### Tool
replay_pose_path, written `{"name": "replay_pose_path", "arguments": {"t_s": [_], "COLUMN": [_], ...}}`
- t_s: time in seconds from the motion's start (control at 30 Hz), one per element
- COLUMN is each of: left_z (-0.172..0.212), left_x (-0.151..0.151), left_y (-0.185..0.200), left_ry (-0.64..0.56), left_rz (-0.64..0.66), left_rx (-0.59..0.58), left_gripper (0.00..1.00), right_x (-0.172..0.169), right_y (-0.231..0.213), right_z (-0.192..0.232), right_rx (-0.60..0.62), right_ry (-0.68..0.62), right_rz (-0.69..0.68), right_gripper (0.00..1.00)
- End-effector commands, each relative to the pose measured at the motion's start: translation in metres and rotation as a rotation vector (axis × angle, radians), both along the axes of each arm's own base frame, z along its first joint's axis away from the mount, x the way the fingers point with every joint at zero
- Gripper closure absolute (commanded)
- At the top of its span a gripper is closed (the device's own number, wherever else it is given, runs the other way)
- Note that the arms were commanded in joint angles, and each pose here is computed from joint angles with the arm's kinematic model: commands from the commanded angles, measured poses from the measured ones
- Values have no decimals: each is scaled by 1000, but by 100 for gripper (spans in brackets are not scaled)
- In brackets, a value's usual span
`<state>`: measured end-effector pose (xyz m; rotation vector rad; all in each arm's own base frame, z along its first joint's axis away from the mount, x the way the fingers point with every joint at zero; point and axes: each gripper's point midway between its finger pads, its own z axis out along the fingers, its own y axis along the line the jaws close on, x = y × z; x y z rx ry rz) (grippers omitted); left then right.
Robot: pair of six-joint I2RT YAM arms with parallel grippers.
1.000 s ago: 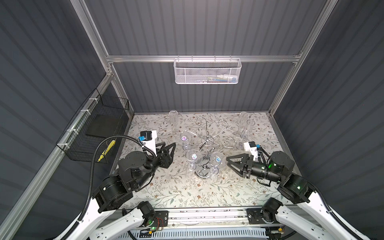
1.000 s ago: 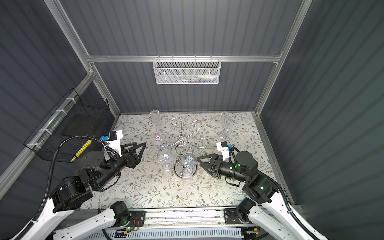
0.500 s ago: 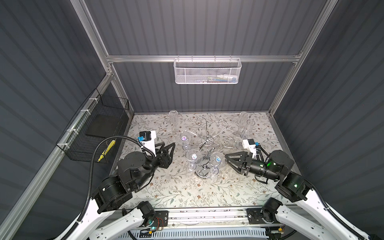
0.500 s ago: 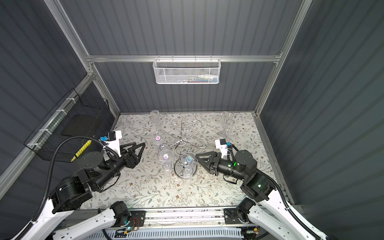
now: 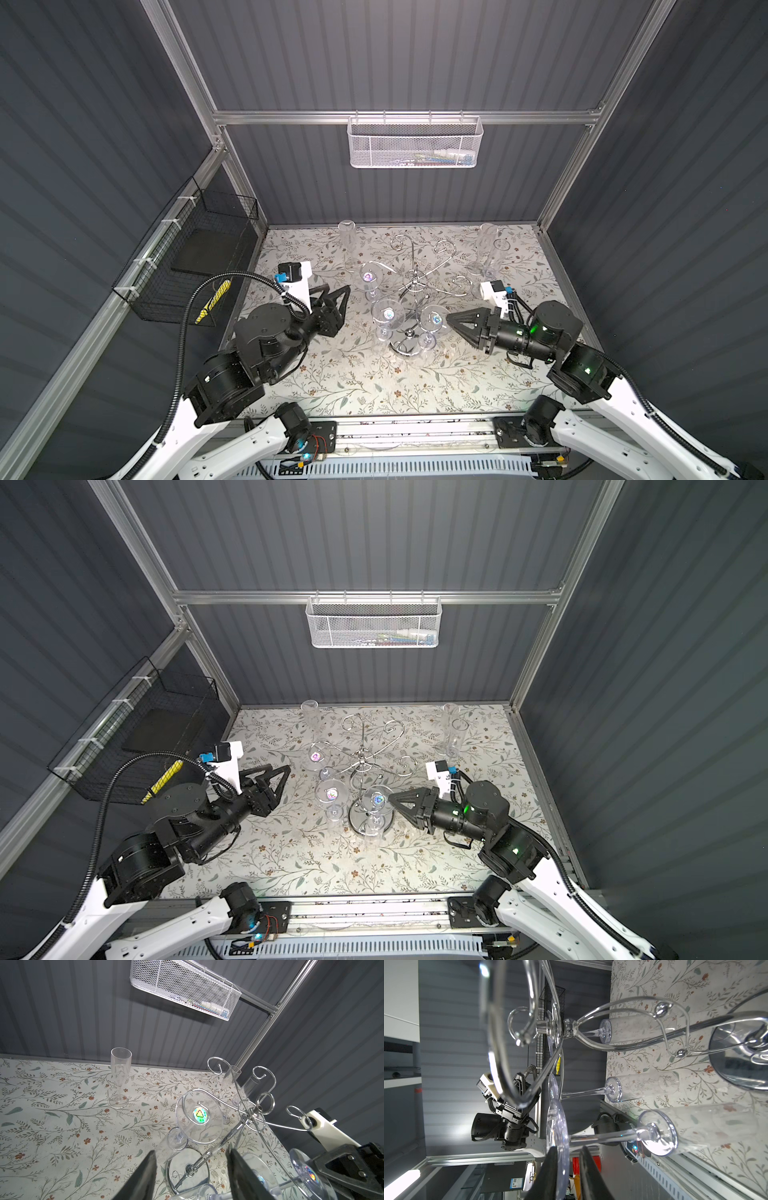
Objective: Take the wine glass off the wine glass rack
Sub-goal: 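Swing the right gripper to the base of a glass hanging on the rack, then close the right gripper on the base of the hanging flute glass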
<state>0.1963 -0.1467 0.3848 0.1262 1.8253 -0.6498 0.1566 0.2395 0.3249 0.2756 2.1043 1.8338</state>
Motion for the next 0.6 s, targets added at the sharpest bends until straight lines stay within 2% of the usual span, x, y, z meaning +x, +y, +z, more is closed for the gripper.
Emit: {"name": "replay_pose_path", "arguments": {"t_s": [0.0,0.57], "left_z": [-3,-1], "left_x": [-1,-4], "left_y": [5,7], "left_ry": [8,6], "left_rz": [17,12], "left_rx": [-5,-16], "left_gripper": [44,43], "right_x": [-2,-1], "right_y": [-2,1], "right_z": [0,11], "right_rx": [7,37], "right_ry": [-11,-29], "right_rz": [-6,-2], "right_gripper": [81,100]}}
